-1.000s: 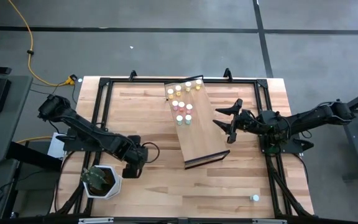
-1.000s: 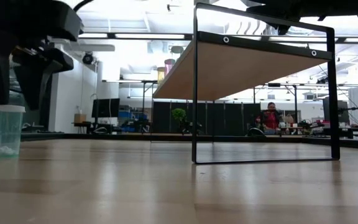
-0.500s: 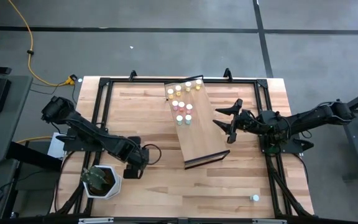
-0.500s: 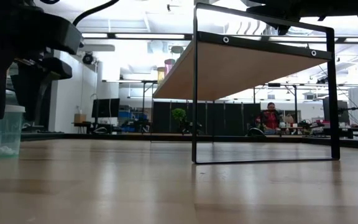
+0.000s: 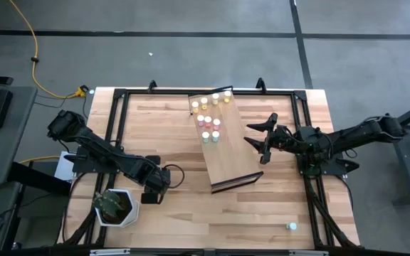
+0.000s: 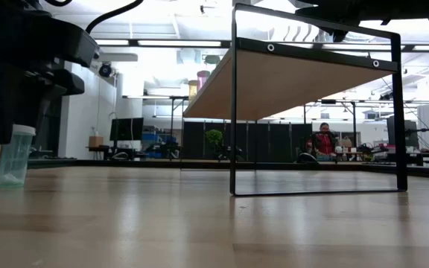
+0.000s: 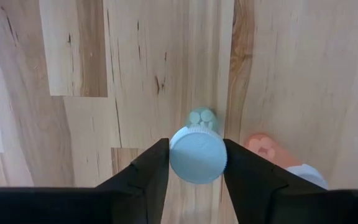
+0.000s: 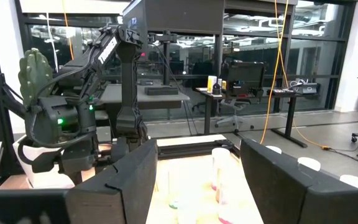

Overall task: Pick and place medicine bottles onto shelf by color
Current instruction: Put the blue pill bottle on the shelf aligned with the other blue pill bottles

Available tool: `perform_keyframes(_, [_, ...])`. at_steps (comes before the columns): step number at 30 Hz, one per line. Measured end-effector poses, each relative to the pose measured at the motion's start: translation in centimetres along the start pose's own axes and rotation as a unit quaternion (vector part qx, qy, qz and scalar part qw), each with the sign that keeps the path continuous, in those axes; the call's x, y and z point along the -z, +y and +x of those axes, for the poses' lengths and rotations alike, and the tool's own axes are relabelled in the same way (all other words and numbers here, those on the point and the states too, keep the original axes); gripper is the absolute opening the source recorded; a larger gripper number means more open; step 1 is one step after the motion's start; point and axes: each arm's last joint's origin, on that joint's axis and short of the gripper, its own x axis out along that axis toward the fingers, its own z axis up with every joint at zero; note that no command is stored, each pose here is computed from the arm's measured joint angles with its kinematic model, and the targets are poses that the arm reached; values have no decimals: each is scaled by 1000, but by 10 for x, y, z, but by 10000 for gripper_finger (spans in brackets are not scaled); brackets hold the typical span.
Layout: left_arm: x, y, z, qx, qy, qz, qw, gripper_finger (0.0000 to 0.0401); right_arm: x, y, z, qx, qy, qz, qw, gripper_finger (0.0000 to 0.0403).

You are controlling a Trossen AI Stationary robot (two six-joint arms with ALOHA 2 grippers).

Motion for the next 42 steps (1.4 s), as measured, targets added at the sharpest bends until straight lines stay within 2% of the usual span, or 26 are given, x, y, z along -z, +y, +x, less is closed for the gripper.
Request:
perform_keyframes(11, [-1,0,0,0,-4,1,1000,115,0,0,0,0,0,0,1000,222])
perform_keyframes(15, [-8,-3,-12,17,-18,18,1000,115,0,0,0,0,0,0,1000,222])
perform_keyframes(20, [-30,-5,-59,41,-69,43,996,115,0,0,0,0,0,0,1000,222])
perform_keyframes(26, [-62,13,-136,-3,-161,41,986,115,0,0,0,0,-1,0,1000,222])
perform_keyframes(31, [-93,37,-171,-24,-217,50,975,115,0,0,0,0,-2,1,1000,222])
perform_keyframes(35, [-111,58,-169,-68,-176,48,981,115,0,0,0,0,-2,1,1000,222])
perform_keyframes(42, [-134,88,-135,-112,-89,54,988,115,0,0,0,0,-1,0,1000,222])
